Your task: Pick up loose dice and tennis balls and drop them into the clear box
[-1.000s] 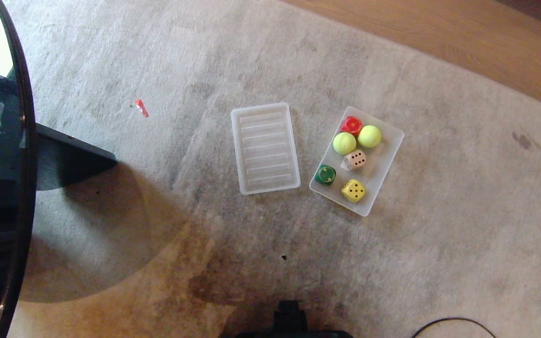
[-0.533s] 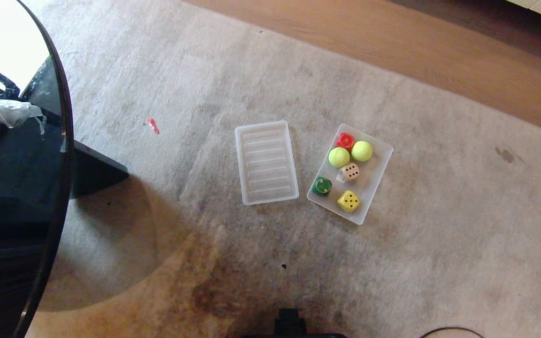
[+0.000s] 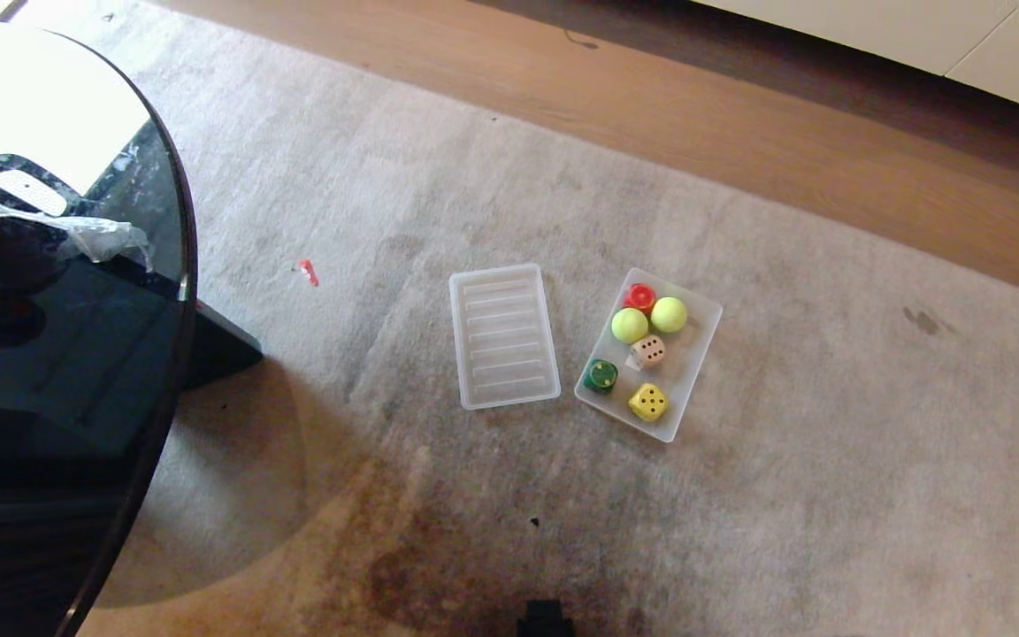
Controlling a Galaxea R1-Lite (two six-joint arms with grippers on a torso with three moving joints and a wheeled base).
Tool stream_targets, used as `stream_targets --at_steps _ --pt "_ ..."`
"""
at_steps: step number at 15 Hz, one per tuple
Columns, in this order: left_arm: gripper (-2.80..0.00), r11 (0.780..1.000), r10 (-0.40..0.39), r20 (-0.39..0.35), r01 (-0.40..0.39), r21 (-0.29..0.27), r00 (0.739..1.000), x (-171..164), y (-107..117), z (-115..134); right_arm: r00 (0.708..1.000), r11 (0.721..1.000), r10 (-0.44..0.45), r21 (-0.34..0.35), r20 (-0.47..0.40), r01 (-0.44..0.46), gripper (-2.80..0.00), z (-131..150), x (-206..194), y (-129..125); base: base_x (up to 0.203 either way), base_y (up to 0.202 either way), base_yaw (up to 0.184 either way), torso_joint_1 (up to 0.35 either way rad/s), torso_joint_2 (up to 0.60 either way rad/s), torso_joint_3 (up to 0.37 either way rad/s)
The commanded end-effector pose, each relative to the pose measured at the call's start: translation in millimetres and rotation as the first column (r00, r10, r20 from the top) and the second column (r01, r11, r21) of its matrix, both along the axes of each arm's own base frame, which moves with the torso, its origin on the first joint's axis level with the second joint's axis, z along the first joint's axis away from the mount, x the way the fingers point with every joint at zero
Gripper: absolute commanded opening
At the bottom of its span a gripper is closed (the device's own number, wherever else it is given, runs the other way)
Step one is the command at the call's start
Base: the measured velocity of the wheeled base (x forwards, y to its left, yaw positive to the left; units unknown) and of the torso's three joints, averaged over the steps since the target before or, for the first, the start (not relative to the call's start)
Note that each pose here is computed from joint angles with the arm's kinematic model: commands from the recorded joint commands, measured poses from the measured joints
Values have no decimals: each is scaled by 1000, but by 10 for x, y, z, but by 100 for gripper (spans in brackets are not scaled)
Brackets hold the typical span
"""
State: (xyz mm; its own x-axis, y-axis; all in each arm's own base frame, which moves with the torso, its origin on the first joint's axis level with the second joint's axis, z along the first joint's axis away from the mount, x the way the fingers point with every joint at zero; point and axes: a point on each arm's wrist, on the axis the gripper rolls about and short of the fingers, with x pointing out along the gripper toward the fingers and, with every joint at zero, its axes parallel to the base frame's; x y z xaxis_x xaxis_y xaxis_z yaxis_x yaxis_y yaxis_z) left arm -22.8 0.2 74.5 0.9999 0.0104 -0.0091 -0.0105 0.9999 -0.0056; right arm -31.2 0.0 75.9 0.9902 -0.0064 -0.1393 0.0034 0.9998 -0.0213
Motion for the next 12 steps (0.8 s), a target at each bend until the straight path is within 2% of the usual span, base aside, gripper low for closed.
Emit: stream_targets --at_steps 1,12 --pt "-280 1000 0 0 0 0 1000 0 0 0 1000 1000 0 0 0 0 -280 -2 -1 0 0 0 0 2 4 205" --pt "-280 1000 0 0 0 0 1000 0 0 0 1000 1000 0 0 0 0 -280 -2 -1 0 0 0 0 1 0 205"
